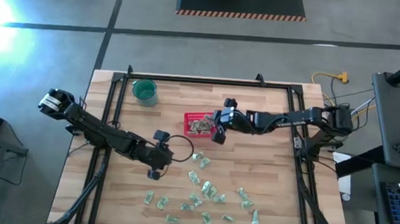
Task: Pick and place items into bin
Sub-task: Put the stevia packet into the red bin
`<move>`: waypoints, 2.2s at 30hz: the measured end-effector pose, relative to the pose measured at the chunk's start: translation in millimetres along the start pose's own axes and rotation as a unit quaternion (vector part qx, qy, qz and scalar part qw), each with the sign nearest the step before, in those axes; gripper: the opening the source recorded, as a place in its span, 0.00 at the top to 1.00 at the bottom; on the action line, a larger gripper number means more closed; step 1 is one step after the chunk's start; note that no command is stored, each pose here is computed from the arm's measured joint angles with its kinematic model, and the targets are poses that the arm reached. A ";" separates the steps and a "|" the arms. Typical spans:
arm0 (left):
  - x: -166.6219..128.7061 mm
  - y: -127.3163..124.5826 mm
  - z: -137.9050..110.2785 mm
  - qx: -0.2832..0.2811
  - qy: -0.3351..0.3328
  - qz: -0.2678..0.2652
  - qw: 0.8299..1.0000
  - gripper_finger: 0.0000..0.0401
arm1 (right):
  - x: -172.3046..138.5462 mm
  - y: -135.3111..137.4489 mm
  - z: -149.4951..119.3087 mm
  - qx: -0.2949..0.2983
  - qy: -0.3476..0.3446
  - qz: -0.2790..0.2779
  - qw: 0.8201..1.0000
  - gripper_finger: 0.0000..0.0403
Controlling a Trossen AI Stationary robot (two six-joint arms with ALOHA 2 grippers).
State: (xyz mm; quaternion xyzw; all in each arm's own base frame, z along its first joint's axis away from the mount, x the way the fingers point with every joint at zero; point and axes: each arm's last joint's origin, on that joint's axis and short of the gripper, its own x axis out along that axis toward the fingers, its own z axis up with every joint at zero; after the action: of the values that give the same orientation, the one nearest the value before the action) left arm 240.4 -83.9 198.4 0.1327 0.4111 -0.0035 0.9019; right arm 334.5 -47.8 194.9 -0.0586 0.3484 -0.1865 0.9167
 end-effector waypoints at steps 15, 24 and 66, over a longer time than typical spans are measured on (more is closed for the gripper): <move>3.3 -6.0 -11.3 -0.051 0.028 -0.082 0.995 0.65 | -9.6 -1.1 4.3 -0.020 0.009 0.003 1.000 0.63; 2.7 -35.4 -28.0 -0.048 0.008 -0.155 0.987 0.65 | -35.1 11.7 1.0 -0.029 0.051 0.089 0.994 0.63; 38.7 -88.4 -32.2 -0.021 -0.054 -0.256 0.965 0.65 | -44.6 24.4 2.3 -0.037 0.041 0.107 0.993 0.72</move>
State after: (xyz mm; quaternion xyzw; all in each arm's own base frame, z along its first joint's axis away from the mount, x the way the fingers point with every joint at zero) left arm 231.9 -157.5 128.6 0.0043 0.3819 -0.2326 0.8945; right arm 312.7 -8.2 218.4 -0.0471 0.3967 -0.0766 0.9135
